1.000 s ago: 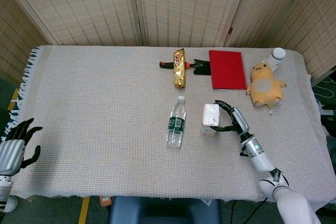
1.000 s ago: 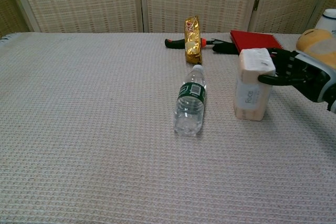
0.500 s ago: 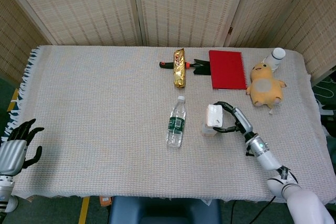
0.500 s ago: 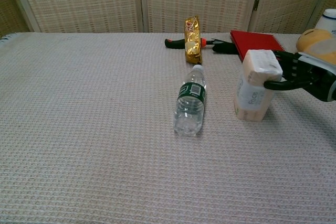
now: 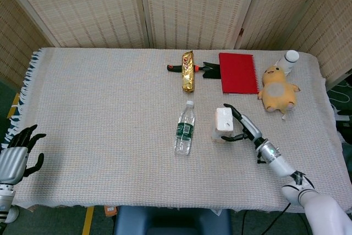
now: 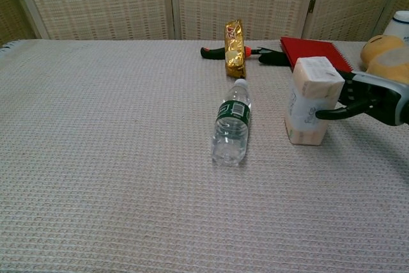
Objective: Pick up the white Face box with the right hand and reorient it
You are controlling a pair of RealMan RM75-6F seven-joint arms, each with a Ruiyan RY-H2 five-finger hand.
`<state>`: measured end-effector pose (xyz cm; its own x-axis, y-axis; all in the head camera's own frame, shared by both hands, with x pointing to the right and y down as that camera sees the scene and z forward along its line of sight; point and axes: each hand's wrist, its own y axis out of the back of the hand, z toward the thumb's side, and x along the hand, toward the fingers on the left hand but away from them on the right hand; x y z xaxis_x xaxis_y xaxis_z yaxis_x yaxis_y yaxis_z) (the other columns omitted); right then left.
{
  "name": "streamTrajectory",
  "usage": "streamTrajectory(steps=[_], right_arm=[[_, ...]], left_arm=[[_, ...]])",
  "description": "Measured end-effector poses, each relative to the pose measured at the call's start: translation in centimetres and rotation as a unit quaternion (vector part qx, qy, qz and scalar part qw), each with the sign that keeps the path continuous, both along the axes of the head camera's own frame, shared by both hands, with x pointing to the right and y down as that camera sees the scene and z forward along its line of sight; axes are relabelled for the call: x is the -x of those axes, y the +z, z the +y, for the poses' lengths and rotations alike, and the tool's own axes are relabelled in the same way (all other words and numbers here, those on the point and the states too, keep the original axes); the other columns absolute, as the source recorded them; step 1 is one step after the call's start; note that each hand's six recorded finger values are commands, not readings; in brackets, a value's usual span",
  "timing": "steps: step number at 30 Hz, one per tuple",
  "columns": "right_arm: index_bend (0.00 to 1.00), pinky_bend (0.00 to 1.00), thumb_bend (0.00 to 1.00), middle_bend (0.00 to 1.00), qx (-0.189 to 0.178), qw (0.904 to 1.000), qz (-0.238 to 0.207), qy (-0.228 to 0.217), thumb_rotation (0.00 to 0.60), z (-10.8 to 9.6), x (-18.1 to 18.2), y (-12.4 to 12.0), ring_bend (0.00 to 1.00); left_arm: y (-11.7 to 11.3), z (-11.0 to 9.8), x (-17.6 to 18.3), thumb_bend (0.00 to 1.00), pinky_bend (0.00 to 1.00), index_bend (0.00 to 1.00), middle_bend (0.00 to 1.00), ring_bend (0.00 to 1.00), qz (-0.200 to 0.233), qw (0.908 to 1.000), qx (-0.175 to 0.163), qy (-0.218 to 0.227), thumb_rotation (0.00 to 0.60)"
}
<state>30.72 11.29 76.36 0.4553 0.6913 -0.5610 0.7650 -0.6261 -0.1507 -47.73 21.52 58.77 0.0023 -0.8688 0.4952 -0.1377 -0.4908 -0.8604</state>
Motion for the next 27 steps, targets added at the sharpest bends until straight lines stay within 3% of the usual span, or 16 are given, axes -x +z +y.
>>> streamTrajectory(steps=[10, 18, 22, 27], right_arm=[[0.0, 0.0, 0.02, 0.0, -0.029, 0.999, 0.018, -0.029, 0.6, -1.1, -0.2, -2.2, 0.0], [0.0, 0.0, 0.01, 0.0, -0.089, 0.9935, 0.049, -0.051, 0.6, -2.6, 1.0, -6.2, 0.0], [0.0, 0.0, 0.01, 0.0, -0.13, 0.9837, 0.096, -0.079, 0.6, -3.1, 2.2, -8.7, 0.0], [0.0, 0.0, 0.01, 0.0, -0.171, 0.9612, 0.177, -0.124, 0.6, -3.7, 4.1, -12.3, 0.0]], left_arm=[[0.0, 0.1, -0.2, 0.5, 0.1, 0.21, 0.0, 0.0, 0.0, 1.0, 0.001, 0.003, 0.6], [-0.1, 0.1, -0.4, 0.5, 0.1, 0.21, 0.0, 0.0, -0.002, 1.0, 0.001, 0.005, 0.6], [-0.2, 0.1, -0.4, 0.5, 0.1, 0.21, 0.0, 0.0, -0.001, 1.0, -0.001, 0.005, 0.6], [-0.3, 0.1, -0.6, 0.5, 0.1, 0.21, 0.0, 0.0, 0.001, 1.0, -0.003, 0.007, 0.6]])
